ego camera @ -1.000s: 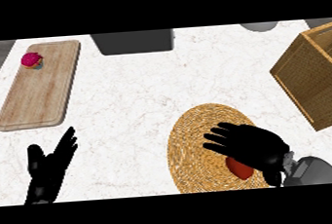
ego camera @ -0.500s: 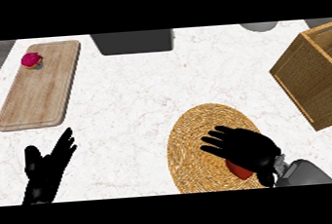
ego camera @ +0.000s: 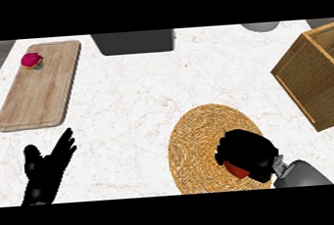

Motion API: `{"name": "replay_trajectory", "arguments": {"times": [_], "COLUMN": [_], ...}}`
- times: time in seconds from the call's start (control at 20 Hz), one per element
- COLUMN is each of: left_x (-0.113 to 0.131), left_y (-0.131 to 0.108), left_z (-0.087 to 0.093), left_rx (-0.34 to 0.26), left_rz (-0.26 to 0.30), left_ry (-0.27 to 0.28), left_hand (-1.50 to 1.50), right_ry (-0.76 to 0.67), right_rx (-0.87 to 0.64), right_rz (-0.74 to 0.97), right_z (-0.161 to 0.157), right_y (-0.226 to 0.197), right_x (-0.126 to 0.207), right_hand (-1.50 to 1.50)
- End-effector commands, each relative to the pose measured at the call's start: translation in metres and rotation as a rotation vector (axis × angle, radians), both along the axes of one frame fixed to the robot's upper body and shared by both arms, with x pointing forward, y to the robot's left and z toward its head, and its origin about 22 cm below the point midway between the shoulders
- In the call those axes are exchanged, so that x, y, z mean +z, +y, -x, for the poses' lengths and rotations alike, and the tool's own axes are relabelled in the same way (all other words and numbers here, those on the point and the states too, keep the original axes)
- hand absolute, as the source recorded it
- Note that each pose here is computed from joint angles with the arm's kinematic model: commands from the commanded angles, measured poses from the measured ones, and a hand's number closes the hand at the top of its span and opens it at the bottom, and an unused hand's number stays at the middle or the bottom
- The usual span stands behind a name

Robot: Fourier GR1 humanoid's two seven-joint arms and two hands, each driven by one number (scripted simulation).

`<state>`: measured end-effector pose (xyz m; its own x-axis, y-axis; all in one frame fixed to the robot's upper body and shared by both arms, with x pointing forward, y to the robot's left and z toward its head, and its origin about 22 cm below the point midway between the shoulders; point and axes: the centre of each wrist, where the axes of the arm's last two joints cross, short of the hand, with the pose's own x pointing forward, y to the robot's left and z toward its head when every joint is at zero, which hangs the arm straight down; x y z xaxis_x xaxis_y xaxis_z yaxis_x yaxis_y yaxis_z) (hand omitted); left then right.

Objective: Pick the bell pepper from the placemat and place it in the basket

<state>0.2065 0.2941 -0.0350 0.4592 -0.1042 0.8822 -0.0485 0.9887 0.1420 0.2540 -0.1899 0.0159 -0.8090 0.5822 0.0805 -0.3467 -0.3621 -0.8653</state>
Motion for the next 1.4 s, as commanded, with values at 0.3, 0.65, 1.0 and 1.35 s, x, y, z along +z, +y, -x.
{"name": "replay_trajectory", "arguments": {"times": [0.3, 0.65, 1.0, 1.35], "left_x": [-0.023, -0.018, -0.02, -0.017], "left_y": [0.017, 0.008, 0.014, 0.008], "left_z": [0.019, 0.019, 0.019, 0.028], "left_rx": [0.036, 0.066, 0.053, 0.056], "left_rz": [-0.006, 0.015, 0.009, 0.013], "left_ry": [0.086, 0.101, 0.092, 0.087], "left_hand": [0.0, 0.0, 0.0, 0.0], "right_ry": [-0.073, -0.09, -0.151, -0.136], "right_rx": [-0.108, -0.491, -0.651, -0.709], "right_rz": [-0.013, -0.051, -0.39, -1.025], "right_z": [0.034, 0.103, 0.137, 0.15], "right_y": [-0.025, -0.064, -0.062, -0.056], "right_x": [-0.016, -0.013, 0.017, 0.084], "right_hand": [1.5, 1.5, 1.5, 1.5]}}
